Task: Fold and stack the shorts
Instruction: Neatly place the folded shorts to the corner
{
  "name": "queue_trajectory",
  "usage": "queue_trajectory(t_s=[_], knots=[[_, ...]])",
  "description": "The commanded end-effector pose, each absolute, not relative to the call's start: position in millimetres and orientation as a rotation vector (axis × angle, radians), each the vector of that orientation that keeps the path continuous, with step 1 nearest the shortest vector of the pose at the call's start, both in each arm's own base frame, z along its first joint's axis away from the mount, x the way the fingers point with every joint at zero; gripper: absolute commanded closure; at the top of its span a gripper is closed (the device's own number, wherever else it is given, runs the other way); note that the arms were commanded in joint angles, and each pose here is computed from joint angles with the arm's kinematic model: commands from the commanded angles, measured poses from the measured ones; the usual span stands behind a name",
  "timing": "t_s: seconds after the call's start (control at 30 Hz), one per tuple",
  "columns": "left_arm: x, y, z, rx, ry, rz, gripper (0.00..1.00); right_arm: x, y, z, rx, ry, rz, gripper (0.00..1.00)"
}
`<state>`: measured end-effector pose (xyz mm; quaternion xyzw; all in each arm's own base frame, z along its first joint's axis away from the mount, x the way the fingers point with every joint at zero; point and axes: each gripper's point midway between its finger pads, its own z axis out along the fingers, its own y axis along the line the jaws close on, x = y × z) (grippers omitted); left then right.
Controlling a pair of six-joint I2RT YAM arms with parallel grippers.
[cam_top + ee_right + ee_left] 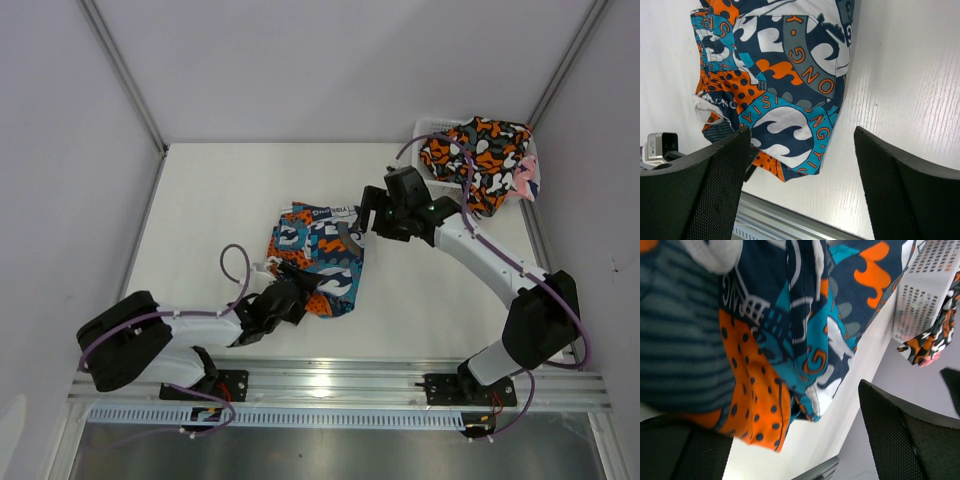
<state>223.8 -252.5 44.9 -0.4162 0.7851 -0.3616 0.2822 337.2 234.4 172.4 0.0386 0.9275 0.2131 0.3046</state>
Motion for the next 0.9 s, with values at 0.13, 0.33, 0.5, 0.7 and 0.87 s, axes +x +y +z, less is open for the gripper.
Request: queue_trajectory(t_s=[0.13, 0.33, 0.5, 0.7, 0.87], knots=[[250.4, -223.0, 16.4, -1.206, 2.052, -0.871, 0.25, 333.2, 228.0, 197.8, 0.085, 2.378, 0.612, 0.16], [267.1, -203.9, 8.2, -1.172, 2.093, -0.817, 0.79, 329.5, 222.5, 197.7, 0.086, 2.375, 0.604, 0.15], [287.6, -191.5, 17.1, -0.938, 2.231, -0.734, 1.00, 329.6, 218.6, 196.1, 0.082, 2.377, 0.604, 0.15], [312.3, -141.9, 30.7, -0.620, 2.452, -0.354, 1.00, 335.5, 219.5, 186.6, 0.043, 2.393, 0.610, 0.15], [335.9, -165.8, 38.4, -0.375, 2.464, -0.766, 1.00, 342.6, 225.9, 183.0, 0.005, 2.401, 0.655, 0.16]])
